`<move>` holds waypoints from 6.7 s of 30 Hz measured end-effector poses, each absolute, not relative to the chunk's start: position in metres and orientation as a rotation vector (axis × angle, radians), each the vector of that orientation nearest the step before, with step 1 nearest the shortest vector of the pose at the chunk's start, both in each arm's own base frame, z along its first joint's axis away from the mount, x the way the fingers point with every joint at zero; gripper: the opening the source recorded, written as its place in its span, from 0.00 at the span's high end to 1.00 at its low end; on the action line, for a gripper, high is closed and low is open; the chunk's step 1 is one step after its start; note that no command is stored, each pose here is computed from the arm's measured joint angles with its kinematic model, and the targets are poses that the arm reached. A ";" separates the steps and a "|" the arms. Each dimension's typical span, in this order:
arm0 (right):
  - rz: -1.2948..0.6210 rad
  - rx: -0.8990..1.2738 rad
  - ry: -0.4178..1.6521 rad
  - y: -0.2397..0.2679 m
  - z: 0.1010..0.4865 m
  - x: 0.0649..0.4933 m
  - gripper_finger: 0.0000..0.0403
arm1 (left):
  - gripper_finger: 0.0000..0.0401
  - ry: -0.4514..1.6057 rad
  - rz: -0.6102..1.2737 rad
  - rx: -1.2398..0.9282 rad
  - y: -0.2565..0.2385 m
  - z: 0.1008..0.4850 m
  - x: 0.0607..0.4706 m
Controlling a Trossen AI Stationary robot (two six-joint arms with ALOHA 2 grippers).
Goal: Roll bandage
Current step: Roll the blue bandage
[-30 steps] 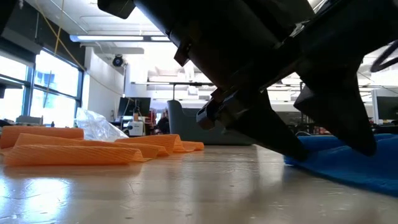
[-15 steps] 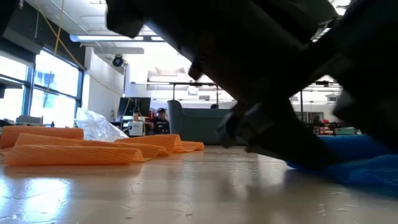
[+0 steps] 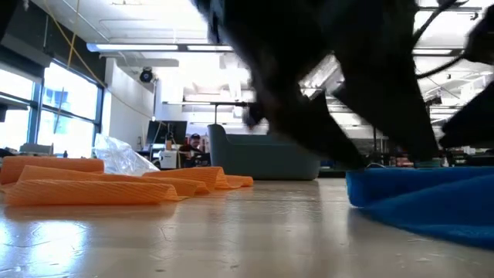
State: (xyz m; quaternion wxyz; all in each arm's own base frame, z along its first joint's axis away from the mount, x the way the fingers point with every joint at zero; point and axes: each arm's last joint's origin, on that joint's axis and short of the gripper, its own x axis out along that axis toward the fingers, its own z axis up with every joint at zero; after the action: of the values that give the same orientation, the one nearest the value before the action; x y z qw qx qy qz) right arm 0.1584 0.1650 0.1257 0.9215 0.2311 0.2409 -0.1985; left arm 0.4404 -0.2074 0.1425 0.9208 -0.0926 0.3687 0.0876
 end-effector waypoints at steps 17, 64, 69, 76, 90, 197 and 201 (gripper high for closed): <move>-0.170 0.400 0.673 0.172 0.130 0.168 0.67 | 0.34 1.008 0.318 0.150 -0.178 0.174 0.405; -0.165 0.303 0.674 0.171 0.096 0.194 0.69 | 0.34 0.612 0.227 -0.146 -0.126 0.100 0.412; -0.194 0.210 0.610 0.158 0.112 0.204 0.77 | 0.34 0.749 0.272 -0.100 -0.111 0.122 0.400; -0.102 0.154 0.593 0.138 0.141 0.215 0.96 | 0.34 0.785 0.356 -0.148 -0.104 0.157 0.384; -0.031 0.074 0.368 0.132 0.201 0.196 0.99 | 0.34 0.472 0.568 -0.255 -0.190 0.234 0.288; 0.263 -0.127 0.243 0.122 0.235 0.184 1.00 | 0.34 0.158 0.081 -0.070 -0.197 0.270 0.349; 0.261 -0.121 0.242 0.122 0.236 0.185 1.00 | 0.34 0.158 0.082 -0.070 -0.196 0.270 0.349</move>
State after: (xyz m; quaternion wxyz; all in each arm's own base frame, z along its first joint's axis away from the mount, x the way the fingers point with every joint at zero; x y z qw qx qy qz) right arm 0.1845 0.1222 0.2356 0.9824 -0.0599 0.1203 0.1299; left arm 0.3488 -0.1962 0.2704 0.9954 -0.0351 0.0788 0.0408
